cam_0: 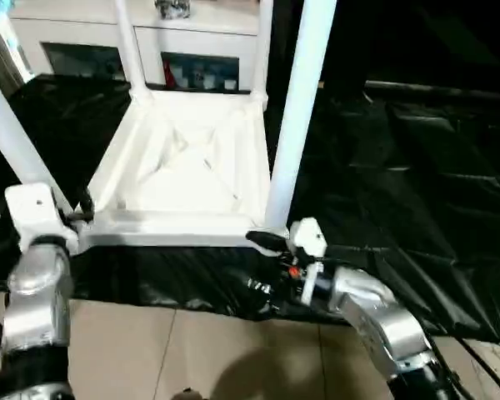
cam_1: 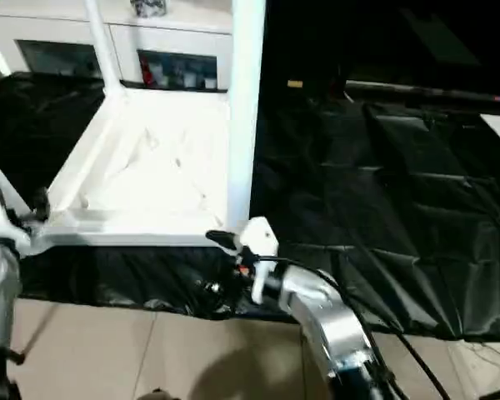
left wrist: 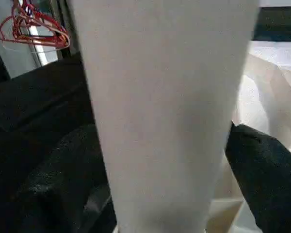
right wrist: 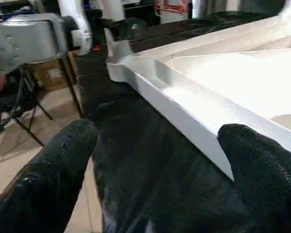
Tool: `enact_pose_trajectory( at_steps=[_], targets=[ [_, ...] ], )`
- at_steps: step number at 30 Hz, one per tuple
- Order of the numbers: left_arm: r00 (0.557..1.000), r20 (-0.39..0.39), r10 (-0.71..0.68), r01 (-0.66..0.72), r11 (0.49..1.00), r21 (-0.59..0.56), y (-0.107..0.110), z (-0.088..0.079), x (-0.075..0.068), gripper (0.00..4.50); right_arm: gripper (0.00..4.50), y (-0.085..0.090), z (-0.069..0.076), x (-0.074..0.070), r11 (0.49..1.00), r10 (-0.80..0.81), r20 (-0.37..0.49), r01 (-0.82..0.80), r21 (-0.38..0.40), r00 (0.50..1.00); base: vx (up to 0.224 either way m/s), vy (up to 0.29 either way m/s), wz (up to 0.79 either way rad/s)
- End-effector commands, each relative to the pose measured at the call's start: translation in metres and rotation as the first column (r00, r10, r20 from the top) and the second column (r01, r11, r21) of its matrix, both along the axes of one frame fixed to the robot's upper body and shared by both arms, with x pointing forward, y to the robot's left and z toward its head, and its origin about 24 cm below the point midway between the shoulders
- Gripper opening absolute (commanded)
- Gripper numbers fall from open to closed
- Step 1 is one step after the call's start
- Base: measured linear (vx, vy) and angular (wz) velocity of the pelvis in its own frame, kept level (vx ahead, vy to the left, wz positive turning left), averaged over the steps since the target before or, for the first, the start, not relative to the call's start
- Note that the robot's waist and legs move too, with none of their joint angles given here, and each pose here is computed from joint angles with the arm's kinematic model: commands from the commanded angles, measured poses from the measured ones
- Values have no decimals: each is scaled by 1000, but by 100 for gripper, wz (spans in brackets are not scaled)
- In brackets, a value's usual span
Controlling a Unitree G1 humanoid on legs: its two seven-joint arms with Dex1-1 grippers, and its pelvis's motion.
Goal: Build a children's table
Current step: Rotate leg to tighten, then flip table
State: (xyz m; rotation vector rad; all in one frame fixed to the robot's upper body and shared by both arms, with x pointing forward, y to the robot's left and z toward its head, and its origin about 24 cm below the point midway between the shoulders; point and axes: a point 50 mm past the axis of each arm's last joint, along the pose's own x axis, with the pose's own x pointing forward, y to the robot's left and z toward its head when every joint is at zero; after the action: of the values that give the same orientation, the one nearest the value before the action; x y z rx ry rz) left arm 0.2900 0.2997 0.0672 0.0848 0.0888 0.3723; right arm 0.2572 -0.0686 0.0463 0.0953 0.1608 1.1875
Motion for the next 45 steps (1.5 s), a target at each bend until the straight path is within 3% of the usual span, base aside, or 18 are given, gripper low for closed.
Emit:
enact_pose_trajectory(
  at_steps=[1,10,16,21,24,26,30,36,40,43,44,45],
  targets=[
    [1000,-11,12,-12,1000,-13,4,-2,1,418,450,1,0,0,999,37,-3,-37,-8,999,0,0,0],
    [999,-51,-11,9,999,-37,1,-9,1,351,450,5,2,6,997,78,9,-78,-10,997,0,0,0],
    [999,-24,-22,21,999,-40,-2,-4,5,280,450,5,3,9,996,85,18,-85,-6,996,0,0,0],
    [1000,12,-17,17,999,-40,-9,4,5,246,450,5,0,9,997,80,16,-80,-10,997,0,0,0],
    [999,31,-42,42,999,-7,-16,8,5,216,450,5,-1,7,996,84,14,-84,-14,996,0,0,0],
    [994,32,-107,105,992,70,-26,11,7,211,450,2,-4,6,997,73,18,-73,-30,997,0,0,0],
    [984,30,-177,174,981,82,-41,9,9,208,450,-2,-5,2,998,53,21,-52,-28,998,0,0,0],
    [965,66,-255,259,963,-67,-71,3,16,208,450,-11,-10,-1,998,-56,13,57,-10,998,0,0,0],
    [933,193,-303,351,885,-306,-101,10,23,208,450,-13,-11,-8,997,-74,-15,74,21,997,0,0,0],
    [929,218,-301,365,842,-396,-113,12,27,208,450,-13,-12,-9,996,-89,-23,89,13,996,0,0,0],
    [927,223,-301,373,806,-460,-123,11,30,208,450,-15,-15,-5,991,-133,-42,133,-6,990,0,0,0],
    [927,223,-301,373,806,-460,-123,11,30,208,450,-15,-15,-5,991,-133,-42,133,-6,990,0,0,0]
  ],
)
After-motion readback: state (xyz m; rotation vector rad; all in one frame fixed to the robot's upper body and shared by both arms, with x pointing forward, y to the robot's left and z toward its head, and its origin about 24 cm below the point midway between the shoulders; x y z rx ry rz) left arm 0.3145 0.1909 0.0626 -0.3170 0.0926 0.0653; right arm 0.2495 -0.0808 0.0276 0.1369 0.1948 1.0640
